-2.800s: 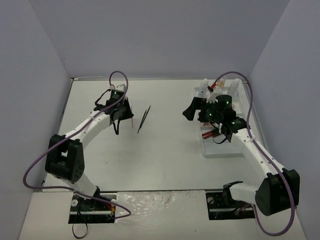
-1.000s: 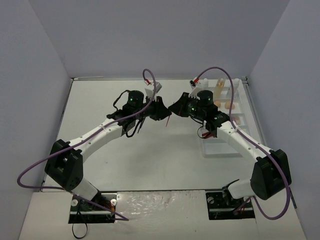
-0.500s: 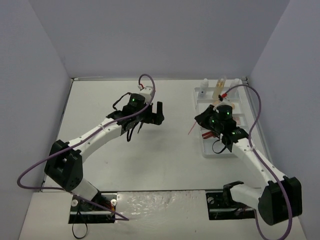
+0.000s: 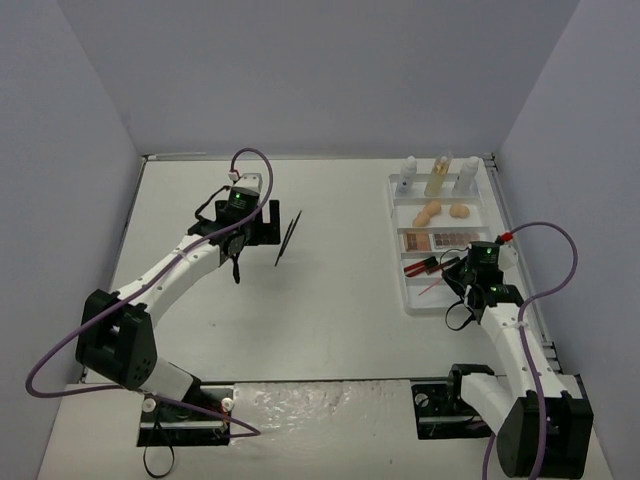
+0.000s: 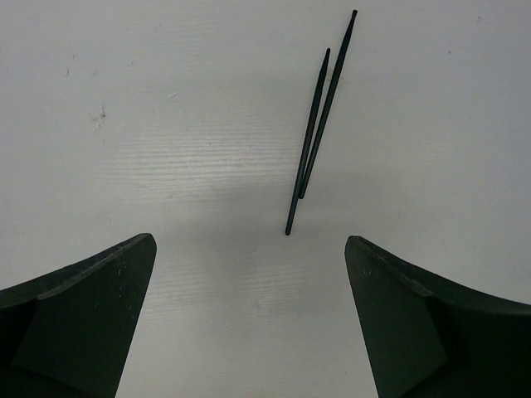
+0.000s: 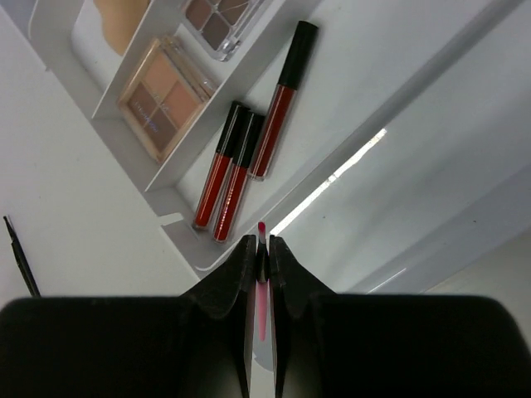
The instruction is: Organize the makeup
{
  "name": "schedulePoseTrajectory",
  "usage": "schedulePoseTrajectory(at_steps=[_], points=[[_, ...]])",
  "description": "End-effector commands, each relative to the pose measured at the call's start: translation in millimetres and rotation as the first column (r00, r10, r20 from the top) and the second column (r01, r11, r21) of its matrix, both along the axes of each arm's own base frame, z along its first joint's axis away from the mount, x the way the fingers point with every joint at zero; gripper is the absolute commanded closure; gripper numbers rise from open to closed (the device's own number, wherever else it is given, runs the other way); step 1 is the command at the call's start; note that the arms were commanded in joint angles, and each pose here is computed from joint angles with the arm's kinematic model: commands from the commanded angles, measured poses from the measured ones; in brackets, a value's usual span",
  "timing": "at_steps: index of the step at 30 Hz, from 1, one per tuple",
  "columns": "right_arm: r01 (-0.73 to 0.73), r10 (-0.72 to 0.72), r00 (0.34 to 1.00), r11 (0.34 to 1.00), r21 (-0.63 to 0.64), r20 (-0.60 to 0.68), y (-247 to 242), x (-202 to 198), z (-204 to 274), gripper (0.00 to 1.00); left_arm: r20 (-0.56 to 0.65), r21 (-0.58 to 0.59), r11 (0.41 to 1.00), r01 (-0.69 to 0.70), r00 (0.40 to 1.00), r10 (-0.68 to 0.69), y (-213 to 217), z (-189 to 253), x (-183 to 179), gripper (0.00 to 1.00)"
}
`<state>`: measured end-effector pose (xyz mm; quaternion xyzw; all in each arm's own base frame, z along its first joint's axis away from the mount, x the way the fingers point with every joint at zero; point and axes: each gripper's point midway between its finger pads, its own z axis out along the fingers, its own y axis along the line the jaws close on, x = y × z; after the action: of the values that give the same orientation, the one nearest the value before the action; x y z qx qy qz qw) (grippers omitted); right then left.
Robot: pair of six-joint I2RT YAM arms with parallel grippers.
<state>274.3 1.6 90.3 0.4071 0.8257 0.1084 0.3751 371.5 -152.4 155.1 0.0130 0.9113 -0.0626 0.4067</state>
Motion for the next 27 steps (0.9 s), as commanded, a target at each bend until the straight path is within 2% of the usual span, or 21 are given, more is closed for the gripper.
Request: schedulePoseTrajectory(at_steps=[1, 3, 8, 10, 14, 19, 22, 26, 27], points=[[0.159, -0.159, 0.987, 0.987, -0.008, -0.013, -20.7, -3.2, -6.7, 1.0, 0.055, -0.021, 1.0, -0.007, 0.998, 0.008, -0.4, 20.7, 5.4, 0.03], [0.206, -0.206, 0.978, 0.979, -0.008, -0.027, -26.2, -4.6, -11.9, 0.96, 0.042, -0.025, 1.0, -0.001, 0.999, 0.002, -2.6, 16.3, 4.9, 0.03], [0.287, -0.286, 0.957, 0.958, -0.006, -0.045, -35.3, -9.1, -21.2, 0.67, 0.023, -0.03, 1.0, -0.001, 1.0, 0.002, -4.3, 9.4, 5.3, 0.03], [0.292, -0.292, 0.955, 0.956, -0.006, -0.052, -35.6, -10.8, -24.0, 0.6, 0.014, -0.025, 1.0, 0.001, 1.0, 0.0, -4.8, 5.7, 5.3, 0.03], [0.268, -0.268, 0.963, 0.963, -0.002, -0.038, -32.9, -7.6, -17.5, 0.46, -0.017, -0.012, 1.0, 0.003, 1.0, -0.003, -4.9, -3.5, 5.0, 0.03], [0.121, -0.117, 0.992, 0.988, -0.094, 0.039, -28.8, 13.1, 22.0, 0.35, -0.058, 0.021, 0.999, 0.031, 0.998, -0.03, -7.7, -16.8, 8.2, 0.1], [-0.019, 0.035, 0.996, 0.985, -0.173, 0.087, -20.2, 29.1, 53.9, 0.27, -0.097, 0.054, 0.997, 0.055, 0.994, -0.05, -9.8, -28.3, 13.4, 0.2], [-0.132, 0.155, 0.983, 0.968, -0.213, 0.099, -11.1, 40.0, 70.8, 0.21, -0.144, 0.07, 0.992, 0.102, 0.985, -0.091, -17.2, -40.7, 19.6, 0.45], [-0.139, 0.166, 0.98, 0.966, -0.216, 0.109, -10.2, 42.6, 75.5, 0.21, -0.16, 0.078, 0.99, 0.117, 0.982, -0.104, -17.5, -43.8, 18.5, 0.48]])
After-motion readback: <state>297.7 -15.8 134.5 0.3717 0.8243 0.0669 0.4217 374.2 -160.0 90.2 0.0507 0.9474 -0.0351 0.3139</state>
